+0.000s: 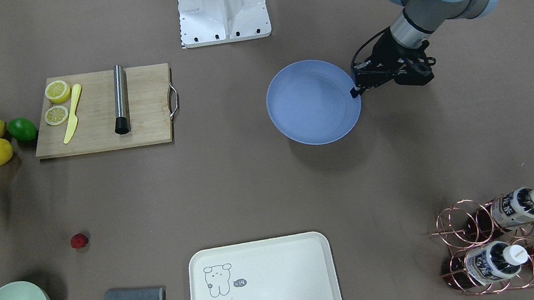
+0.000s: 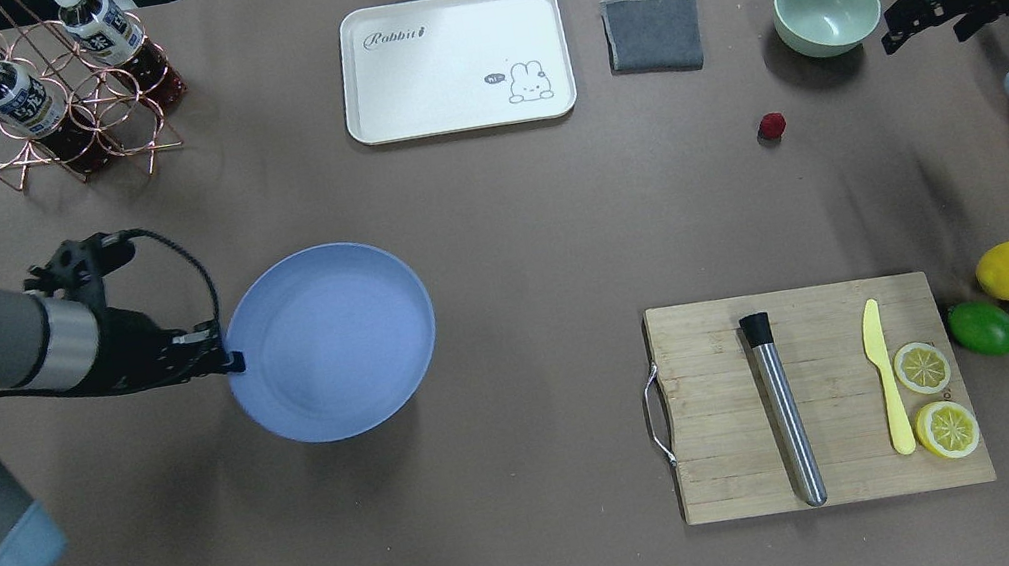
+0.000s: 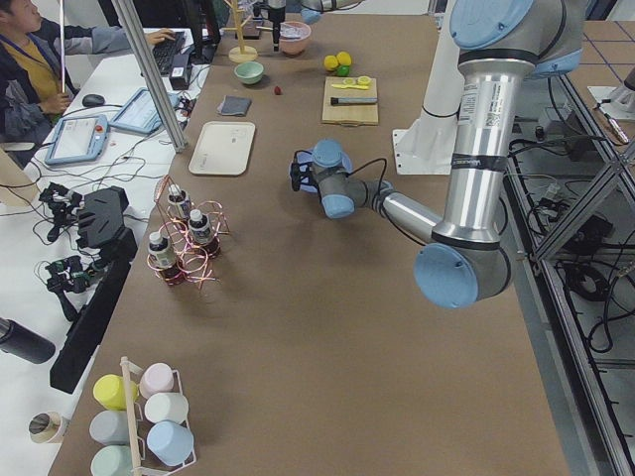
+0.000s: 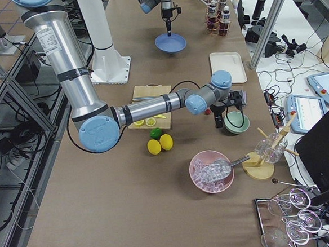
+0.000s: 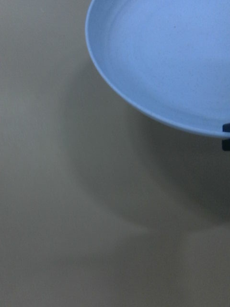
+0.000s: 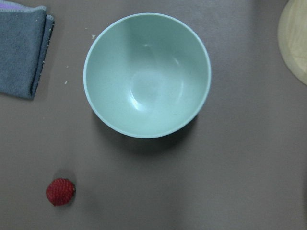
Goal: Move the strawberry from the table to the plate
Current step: 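Move the left gripper to the blue plate while the right gripper reaches toward the strawberry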
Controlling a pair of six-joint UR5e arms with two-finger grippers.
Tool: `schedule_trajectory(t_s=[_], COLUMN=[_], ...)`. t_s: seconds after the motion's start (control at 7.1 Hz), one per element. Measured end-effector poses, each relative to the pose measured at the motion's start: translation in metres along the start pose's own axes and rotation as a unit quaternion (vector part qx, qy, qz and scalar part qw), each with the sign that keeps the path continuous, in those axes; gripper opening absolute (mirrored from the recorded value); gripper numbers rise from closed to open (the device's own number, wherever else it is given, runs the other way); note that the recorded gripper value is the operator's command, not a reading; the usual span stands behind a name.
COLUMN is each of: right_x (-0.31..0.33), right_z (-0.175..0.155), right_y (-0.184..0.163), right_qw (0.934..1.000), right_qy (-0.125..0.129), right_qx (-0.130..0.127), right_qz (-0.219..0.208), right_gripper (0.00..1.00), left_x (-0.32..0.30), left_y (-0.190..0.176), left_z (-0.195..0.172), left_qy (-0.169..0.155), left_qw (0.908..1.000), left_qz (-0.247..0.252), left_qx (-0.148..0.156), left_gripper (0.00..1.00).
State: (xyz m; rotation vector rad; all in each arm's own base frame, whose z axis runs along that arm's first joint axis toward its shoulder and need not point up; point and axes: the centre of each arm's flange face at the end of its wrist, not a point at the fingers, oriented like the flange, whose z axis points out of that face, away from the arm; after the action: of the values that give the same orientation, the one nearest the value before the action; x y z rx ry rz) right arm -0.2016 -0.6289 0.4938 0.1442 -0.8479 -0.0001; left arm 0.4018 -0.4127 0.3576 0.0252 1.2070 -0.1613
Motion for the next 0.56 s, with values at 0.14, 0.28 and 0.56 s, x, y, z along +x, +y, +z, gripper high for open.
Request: schedule_trajectory(t_s=[0.14, 0.28, 0.56], right_x=[-0.025, -0.044, -0.085], right_z=[0.017, 0.031, 0.057], right_y=[-0.003, -0.005, -0.005], right_qw=[1.0, 0.9999, 0.9998], right_qy=[0.002, 0.004, 0.007], right_qx=[0.002, 0.0, -0.002], right_qz=[0.009, 0.012, 0.017], right_gripper=[0.98, 0.98, 0.95], left_x=[0.054, 0.092, 0.126], left_y=[0.004, 0.005, 0.012], left_z=[0.024, 0.047, 0.083], left_qy=[-0.006, -0.016, -0.027], left_qw=[0.9999, 0.9997, 0.9994], left_qz=[-0.008, -0.014, -0.016], left_qx=[0.003, 0.008, 0.014], left_gripper=[0.0, 0.0, 0.0])
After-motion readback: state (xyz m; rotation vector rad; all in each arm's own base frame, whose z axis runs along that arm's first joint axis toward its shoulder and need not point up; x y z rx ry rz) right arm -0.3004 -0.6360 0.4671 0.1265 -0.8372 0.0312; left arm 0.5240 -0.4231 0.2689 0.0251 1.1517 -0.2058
